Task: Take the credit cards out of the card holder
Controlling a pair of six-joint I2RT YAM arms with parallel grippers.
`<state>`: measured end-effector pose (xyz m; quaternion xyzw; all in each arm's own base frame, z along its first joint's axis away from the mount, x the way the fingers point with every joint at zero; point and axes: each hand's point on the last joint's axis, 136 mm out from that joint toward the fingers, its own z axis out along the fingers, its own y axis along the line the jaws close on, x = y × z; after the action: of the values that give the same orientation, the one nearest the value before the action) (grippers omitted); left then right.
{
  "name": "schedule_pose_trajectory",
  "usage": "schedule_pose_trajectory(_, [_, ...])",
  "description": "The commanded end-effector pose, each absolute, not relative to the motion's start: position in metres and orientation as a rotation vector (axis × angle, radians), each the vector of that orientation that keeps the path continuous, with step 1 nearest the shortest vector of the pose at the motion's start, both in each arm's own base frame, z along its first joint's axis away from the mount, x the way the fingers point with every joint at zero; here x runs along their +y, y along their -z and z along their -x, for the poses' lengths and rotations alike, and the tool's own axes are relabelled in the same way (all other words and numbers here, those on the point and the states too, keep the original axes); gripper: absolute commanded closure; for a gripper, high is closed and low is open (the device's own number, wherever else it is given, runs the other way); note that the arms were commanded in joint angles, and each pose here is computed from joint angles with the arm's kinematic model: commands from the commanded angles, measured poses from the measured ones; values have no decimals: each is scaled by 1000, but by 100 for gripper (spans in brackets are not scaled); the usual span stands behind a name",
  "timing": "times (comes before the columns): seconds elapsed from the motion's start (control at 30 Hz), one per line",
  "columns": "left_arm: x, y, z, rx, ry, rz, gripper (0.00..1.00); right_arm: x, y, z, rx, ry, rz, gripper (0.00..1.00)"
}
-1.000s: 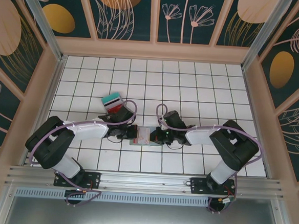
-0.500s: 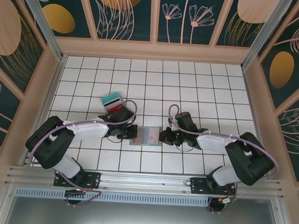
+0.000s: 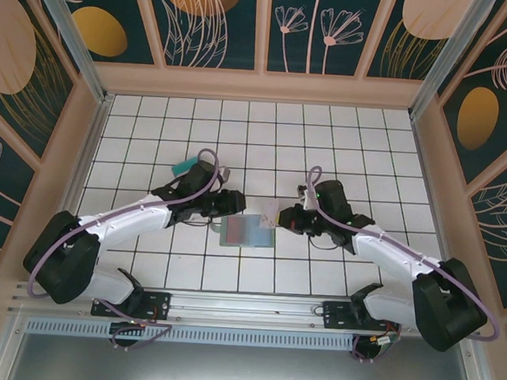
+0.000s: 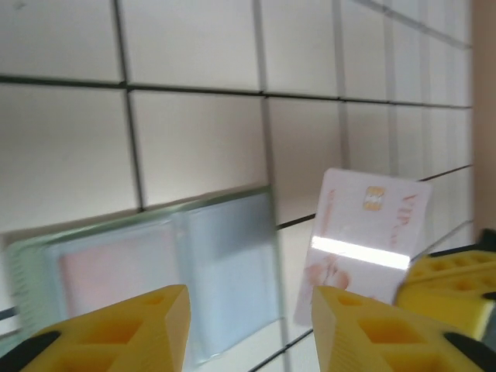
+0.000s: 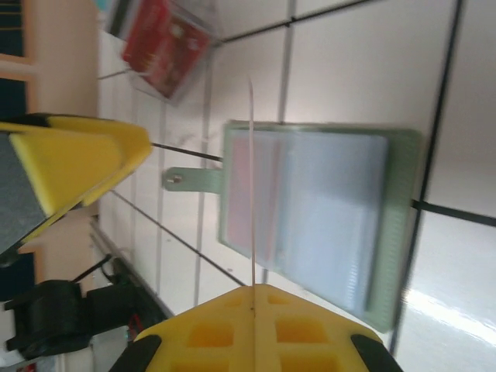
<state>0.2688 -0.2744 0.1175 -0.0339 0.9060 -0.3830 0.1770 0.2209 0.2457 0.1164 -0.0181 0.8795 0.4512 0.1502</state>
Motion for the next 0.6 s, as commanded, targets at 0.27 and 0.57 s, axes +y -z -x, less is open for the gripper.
schedule_pose_trajectory(0.27, [-303, -176, -274, 2356, 1519, 116, 60, 270, -194, -227, 2221, -1635, 198, 100])
schedule_pose_trajectory(0.57, [-306, -182, -270, 2321, 1582, 97, 71, 274, -196, -225, 2192, -1707, 213, 100])
